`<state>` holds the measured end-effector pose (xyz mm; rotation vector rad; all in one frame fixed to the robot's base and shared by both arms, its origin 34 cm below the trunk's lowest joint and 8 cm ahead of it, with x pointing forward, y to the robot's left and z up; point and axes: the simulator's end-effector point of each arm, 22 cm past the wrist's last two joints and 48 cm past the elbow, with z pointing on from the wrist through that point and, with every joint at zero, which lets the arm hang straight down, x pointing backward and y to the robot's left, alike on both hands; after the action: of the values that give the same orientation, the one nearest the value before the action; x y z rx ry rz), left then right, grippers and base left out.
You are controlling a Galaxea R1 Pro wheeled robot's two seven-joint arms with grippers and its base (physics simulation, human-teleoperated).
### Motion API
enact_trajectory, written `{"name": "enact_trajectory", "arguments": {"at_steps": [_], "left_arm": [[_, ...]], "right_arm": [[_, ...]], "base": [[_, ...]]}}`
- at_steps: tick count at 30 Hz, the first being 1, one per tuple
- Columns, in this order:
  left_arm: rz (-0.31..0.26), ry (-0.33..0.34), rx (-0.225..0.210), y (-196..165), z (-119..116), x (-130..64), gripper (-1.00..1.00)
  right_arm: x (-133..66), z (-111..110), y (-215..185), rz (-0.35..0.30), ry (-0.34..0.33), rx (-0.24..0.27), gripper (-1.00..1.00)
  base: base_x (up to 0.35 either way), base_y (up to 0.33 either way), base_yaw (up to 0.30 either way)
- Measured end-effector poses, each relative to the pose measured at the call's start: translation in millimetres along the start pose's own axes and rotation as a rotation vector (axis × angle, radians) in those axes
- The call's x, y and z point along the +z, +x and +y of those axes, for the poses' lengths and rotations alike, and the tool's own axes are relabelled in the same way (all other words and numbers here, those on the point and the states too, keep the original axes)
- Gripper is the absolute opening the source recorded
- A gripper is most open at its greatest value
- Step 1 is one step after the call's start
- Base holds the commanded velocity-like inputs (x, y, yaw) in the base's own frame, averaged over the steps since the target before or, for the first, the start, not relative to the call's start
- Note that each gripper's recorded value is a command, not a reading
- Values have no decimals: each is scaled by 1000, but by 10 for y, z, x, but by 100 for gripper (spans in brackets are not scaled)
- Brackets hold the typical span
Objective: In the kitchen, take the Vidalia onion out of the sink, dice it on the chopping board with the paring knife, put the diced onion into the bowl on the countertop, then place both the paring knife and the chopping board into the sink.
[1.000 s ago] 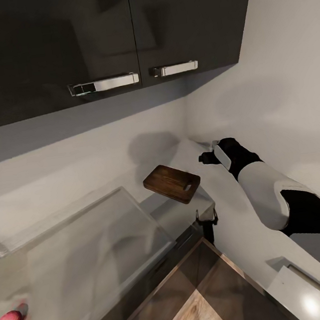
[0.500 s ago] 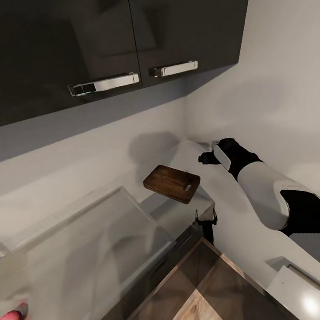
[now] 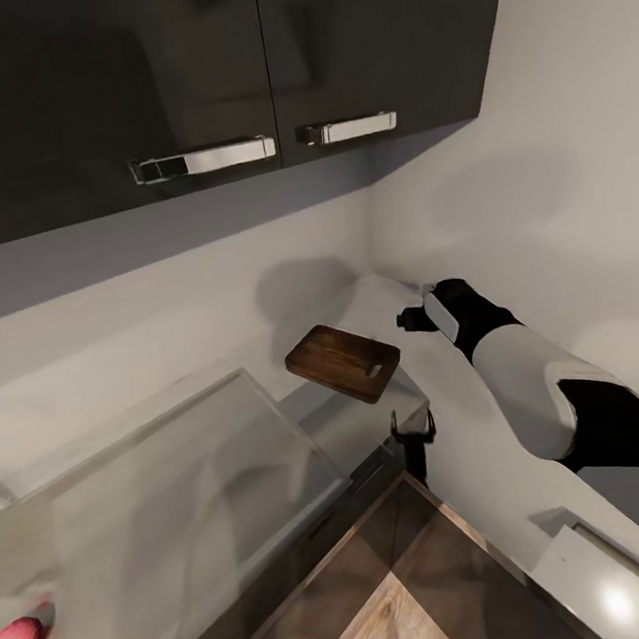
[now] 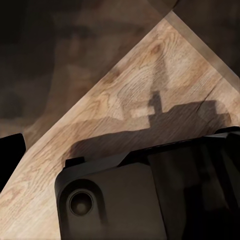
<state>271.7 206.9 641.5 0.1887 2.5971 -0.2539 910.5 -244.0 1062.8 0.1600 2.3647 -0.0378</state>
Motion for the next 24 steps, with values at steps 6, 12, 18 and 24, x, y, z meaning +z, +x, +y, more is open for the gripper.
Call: {"name": "enact_trajectory", "arguments": {"at_steps": [6, 12, 18, 24], "left_arm": [[9, 1, -2, 36, -4, -4, 100], [18, 2, -4, 72, -8, -8, 100], [25, 2, -6, 101, -11, -11, 100], [26, 2, -6, 107, -12, -12, 100]], "right_arm": [[66, 90, 105, 20, -10, -8, 100], [126, 131, 184, 36, -15, -11, 100], [165, 205, 243, 46, -23, -16, 100], [172, 230, 257, 49, -26, -17, 100]], "base": [[0, 0, 0], [0, 0, 0], [0, 0, 0], [0, 0, 0]]}}
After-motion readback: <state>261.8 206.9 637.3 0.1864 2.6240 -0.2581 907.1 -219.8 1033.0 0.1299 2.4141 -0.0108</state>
